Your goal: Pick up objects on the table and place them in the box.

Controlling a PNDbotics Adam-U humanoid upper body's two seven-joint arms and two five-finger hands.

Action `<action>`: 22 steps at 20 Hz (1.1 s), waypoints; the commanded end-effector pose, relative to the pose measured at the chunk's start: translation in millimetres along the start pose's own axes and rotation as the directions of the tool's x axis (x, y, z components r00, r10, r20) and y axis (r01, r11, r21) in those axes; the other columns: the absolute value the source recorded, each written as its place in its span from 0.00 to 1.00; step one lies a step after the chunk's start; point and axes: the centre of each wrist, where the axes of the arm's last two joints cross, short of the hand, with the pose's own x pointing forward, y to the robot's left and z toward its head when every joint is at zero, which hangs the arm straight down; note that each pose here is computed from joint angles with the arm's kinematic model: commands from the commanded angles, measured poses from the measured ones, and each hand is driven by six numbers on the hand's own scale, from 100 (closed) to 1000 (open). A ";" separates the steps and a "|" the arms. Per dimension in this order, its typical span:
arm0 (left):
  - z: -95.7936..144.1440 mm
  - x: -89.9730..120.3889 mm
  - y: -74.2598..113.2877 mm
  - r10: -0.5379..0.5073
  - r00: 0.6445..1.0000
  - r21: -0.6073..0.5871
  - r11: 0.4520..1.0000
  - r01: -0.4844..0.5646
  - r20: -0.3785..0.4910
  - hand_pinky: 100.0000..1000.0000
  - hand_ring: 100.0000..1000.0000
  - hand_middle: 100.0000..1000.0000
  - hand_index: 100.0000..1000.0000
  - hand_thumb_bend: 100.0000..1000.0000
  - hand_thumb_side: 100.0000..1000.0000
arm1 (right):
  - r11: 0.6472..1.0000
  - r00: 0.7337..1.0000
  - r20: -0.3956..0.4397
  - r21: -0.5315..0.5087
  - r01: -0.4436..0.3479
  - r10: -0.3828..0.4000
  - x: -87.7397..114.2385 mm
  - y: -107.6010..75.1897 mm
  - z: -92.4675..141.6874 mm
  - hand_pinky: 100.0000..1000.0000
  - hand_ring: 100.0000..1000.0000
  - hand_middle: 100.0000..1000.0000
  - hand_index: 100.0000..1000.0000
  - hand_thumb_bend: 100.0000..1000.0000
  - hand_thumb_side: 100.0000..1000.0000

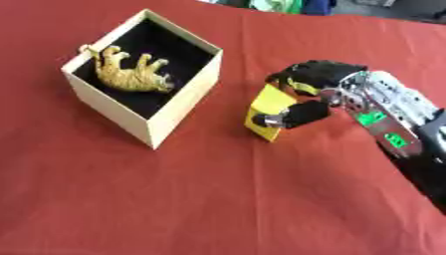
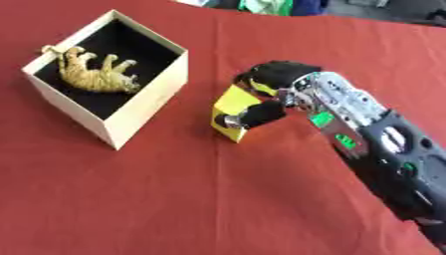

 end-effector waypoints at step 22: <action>-4.5 5.4 2.0 -0.023 0.999 -0.038 0.999 0.024 0.022 0.61 0.86 0.85 0.79 0.00 0.83 | 0.987 0.997 -0.014 -0.144 0.072 -0.075 4.9 -1.8 4.4 0.62 0.61 0.41 0.86 0.06 0.79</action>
